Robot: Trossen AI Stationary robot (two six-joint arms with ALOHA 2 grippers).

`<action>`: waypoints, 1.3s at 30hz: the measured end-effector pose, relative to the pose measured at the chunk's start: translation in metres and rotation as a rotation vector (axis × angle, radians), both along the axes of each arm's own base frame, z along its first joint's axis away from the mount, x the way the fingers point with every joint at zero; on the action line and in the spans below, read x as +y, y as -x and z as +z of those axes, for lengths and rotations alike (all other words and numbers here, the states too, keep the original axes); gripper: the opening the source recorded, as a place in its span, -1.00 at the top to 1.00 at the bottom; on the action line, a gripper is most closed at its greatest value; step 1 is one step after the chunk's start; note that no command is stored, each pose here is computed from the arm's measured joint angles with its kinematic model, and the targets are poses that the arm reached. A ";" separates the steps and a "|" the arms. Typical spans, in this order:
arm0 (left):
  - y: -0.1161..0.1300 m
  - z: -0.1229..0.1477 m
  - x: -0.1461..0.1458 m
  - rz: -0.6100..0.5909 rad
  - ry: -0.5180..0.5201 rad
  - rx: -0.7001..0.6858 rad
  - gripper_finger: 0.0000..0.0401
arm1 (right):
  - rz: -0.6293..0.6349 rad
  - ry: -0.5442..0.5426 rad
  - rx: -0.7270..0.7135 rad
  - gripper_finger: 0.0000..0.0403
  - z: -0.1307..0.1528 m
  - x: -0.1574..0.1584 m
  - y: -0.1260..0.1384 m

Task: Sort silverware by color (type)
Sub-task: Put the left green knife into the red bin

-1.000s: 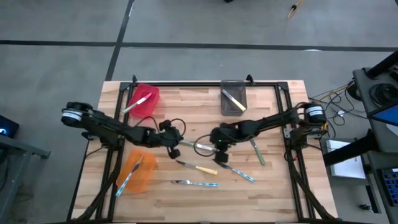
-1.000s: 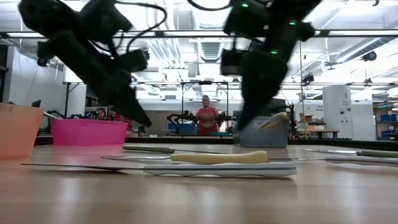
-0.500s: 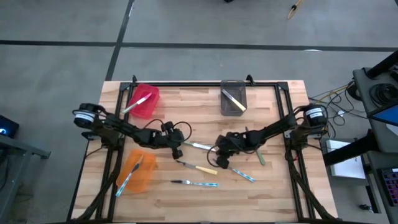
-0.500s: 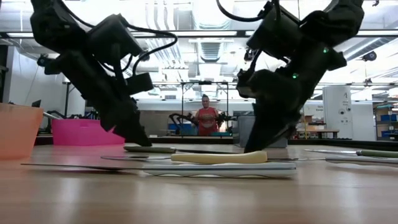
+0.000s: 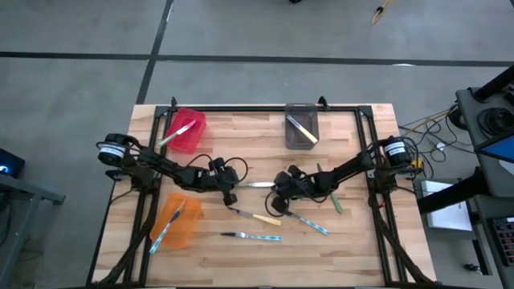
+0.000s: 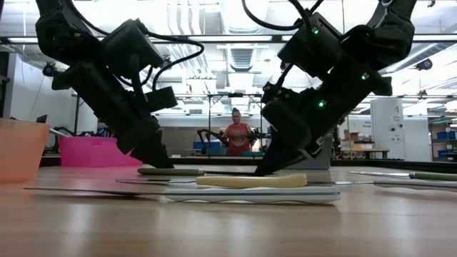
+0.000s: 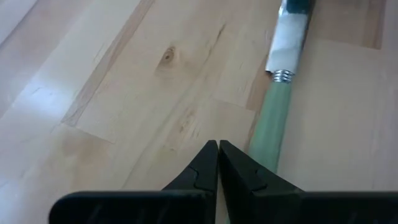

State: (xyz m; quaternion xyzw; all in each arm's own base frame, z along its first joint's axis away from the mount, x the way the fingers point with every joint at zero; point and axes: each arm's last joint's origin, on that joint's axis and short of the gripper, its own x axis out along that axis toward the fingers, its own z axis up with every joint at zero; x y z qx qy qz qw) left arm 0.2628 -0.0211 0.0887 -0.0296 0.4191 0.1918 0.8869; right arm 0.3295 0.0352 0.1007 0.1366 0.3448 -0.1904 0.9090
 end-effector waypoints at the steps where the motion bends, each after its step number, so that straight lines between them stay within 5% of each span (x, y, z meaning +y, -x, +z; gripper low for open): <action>1: 0.000 0.000 0.000 -0.002 0.001 0.001 1.00 | -0.013 0.015 -0.003 0.96 0.000 -0.001 0.000; 15: -0.003 0.002 -0.001 -0.034 0.029 -0.041 1.00 | -0.088 0.077 -0.018 0.96 -0.007 -0.007 -0.002; 20: -0.013 0.008 -0.004 -0.111 0.063 -0.157 1.00 | -0.044 0.161 -0.184 0.96 -0.011 -0.007 -0.018; 25: -0.026 0.049 -0.007 -0.196 0.031 -0.433 1.00 | -0.023 0.382 -0.395 0.96 0.063 -0.007 -0.033; 28: -0.016 0.074 -0.005 -0.161 -0.026 -0.467 1.00 | 0.001 0.415 -0.329 0.96 0.099 -0.008 -0.024; 34: 0.015 0.095 0.000 -0.123 -0.038 -0.336 1.00 | -0.019 0.082 -0.106 0.96 0.119 -0.013 0.011; 39: 0.018 0.082 -0.002 -0.154 0.039 -0.267 1.00 | -0.040 -0.088 -0.005 0.96 0.099 -0.011 0.020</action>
